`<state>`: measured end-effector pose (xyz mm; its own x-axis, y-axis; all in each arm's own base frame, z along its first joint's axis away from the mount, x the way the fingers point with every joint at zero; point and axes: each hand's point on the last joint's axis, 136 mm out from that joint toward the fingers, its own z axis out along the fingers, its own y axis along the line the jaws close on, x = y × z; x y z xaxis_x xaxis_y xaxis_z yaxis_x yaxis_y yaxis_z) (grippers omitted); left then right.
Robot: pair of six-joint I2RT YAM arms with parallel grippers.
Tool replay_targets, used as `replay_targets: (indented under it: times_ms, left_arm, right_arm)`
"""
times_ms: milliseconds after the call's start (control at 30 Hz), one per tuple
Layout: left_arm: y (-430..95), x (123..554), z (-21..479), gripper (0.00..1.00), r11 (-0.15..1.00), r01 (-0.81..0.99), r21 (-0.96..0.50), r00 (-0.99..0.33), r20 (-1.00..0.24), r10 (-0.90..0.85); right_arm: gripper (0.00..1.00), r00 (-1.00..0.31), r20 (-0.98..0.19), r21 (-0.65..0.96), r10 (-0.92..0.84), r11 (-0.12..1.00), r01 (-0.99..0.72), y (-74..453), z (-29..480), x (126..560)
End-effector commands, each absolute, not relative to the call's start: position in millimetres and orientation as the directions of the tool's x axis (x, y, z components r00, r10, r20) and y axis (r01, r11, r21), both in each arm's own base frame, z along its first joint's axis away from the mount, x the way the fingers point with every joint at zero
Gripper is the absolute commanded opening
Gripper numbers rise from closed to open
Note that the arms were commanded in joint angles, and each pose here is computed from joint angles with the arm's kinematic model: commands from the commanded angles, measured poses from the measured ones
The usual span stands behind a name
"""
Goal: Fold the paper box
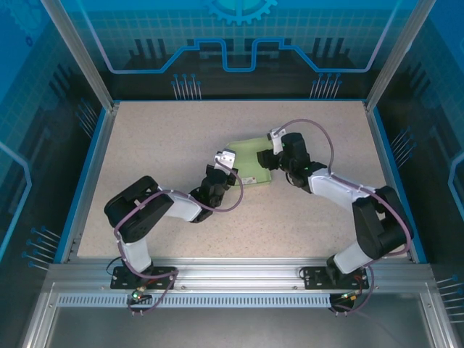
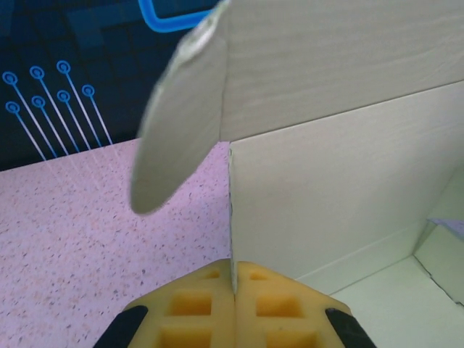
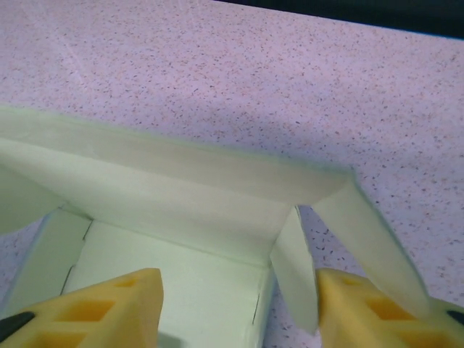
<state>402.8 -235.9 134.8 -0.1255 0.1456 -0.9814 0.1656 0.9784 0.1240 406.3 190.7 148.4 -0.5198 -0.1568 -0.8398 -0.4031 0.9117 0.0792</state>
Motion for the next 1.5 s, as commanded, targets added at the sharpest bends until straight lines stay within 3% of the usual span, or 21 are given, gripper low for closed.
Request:
replay_targets:
  times_ms: [0,233,567,733,1000,1167,1467]
  left_arm:
    - [-241,404,142,0.0,0.966,0.21,0.15,-0.064,-0.984,0.167]
    - [-244,403,139,0.0,0.96,0.234,0.153,-0.071,-0.982,0.174]
    - [-246,402,132,0.0,0.957,0.257,0.134,-0.103,-0.981,0.166]
    - [-246,402,132,0.0,0.957,0.26,0.128,-0.107,-0.981,0.161]
    - [-243,403,133,0.0,0.959,0.254,0.125,-0.109,-0.982,0.157]
    - [-242,403,134,0.0,0.959,0.253,0.126,-0.108,-0.982,0.158]
    - [-242,403,135,0.0,0.96,0.252,0.12,-0.109,-0.982,0.151]
  right_arm:
    - [0.64,-0.523,-0.819,0.051,-0.235,0.878,-0.475,185,158,394]
    - [0.7,-0.552,-0.789,0.044,-0.269,0.871,-0.489,156,164,396]
    - [0.69,-0.536,-0.767,0.047,-0.353,0.802,-0.596,148,163,416]
    - [0.62,-0.517,-0.754,0.049,-0.405,0.75,-0.659,159,158,422]
    - [0.28,-0.516,-0.729,0.049,-0.451,0.717,-0.696,167,146,432]
    - [0.22,-0.522,-0.712,0.037,-0.47,0.717,-0.696,167,139,432]
    - [0.22,-0.534,-0.696,0.027,-0.481,0.725,-0.688,162,130,431]
